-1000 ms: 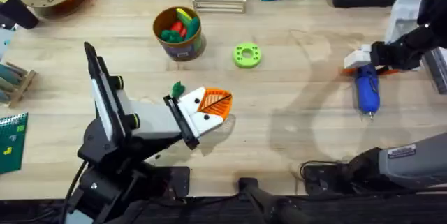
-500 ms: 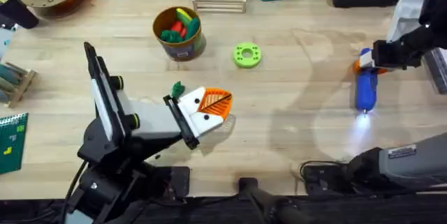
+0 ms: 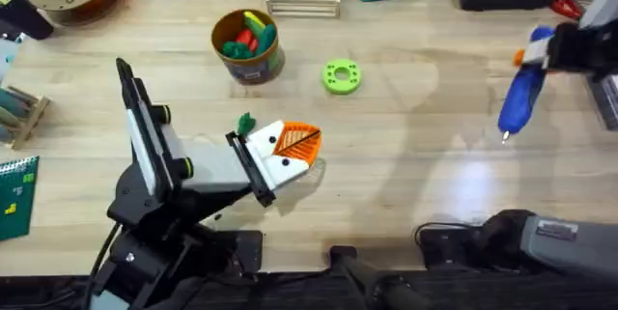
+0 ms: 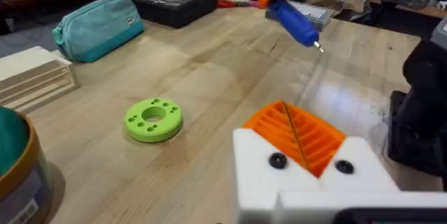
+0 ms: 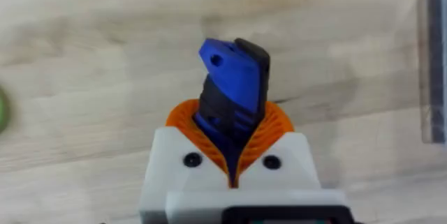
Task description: Pick up the gripper from the table and insert it into the empty holder that is missing its gripper. Then pick up a screw, insert it into the mounting hole, and use the screwdriver to tighten it. Finally, clean up the table by picking up the vegetable and placing it into the bucket.
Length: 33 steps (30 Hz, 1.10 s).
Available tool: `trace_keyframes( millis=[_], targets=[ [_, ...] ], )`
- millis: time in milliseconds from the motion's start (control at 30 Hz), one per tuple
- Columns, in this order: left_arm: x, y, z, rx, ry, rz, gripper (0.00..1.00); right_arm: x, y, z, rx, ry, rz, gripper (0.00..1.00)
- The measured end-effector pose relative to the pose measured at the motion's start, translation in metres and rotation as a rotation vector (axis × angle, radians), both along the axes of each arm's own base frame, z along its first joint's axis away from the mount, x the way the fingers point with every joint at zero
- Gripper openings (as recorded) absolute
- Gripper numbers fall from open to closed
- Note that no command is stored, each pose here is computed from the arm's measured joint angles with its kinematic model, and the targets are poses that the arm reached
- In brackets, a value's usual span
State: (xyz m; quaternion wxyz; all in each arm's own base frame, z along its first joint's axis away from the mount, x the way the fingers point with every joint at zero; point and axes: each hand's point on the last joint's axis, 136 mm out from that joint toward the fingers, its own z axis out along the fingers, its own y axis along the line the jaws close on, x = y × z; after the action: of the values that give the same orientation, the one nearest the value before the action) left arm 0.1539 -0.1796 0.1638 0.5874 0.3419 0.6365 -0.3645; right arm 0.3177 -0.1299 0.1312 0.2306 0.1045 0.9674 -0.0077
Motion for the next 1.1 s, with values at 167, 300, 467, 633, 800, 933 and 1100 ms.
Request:
trace_keyframes(
  millis=[167,300,467,633,800,933,1100],
  targets=[
    [0.0,0.0,0.0,0.0,0.0,0.0,0.013,0.013,0.031,0.084,-0.027,-0.352,0.06,0.03],
    [0.0,0.0,0.0,0.0,0.0,0.0,0.013,0.014,0.063,0.108,-0.005,-0.547,0.099,0.03],
    [0.0,0.0,0.0,0.0,0.0,0.0,0.013,0.012,0.142,0.139,0.096,-0.846,0.294,0.029],
    [0.0,0.0,0.0,0.0,0.0,0.0,0.013,-0.005,0.222,0.178,0.258,-1.08,0.511,0.029],
    [0.0,0.0,0.0,0.0,0.0,0.0,0.013,-0.033,0.292,0.213,0.429,-1.224,0.719,0.029],
    [0.0,0.0,0.0,0.0,0.0,0.0,0.013,-0.067,0.336,0.246,0.557,-1.355,0.871,0.029],
    [0.0,0.0,0.0,-0.002,0.003,0.0,0.013,-0.105,0.37,0.266,0.686,-1.427,0.996,0.029]
  ],
)
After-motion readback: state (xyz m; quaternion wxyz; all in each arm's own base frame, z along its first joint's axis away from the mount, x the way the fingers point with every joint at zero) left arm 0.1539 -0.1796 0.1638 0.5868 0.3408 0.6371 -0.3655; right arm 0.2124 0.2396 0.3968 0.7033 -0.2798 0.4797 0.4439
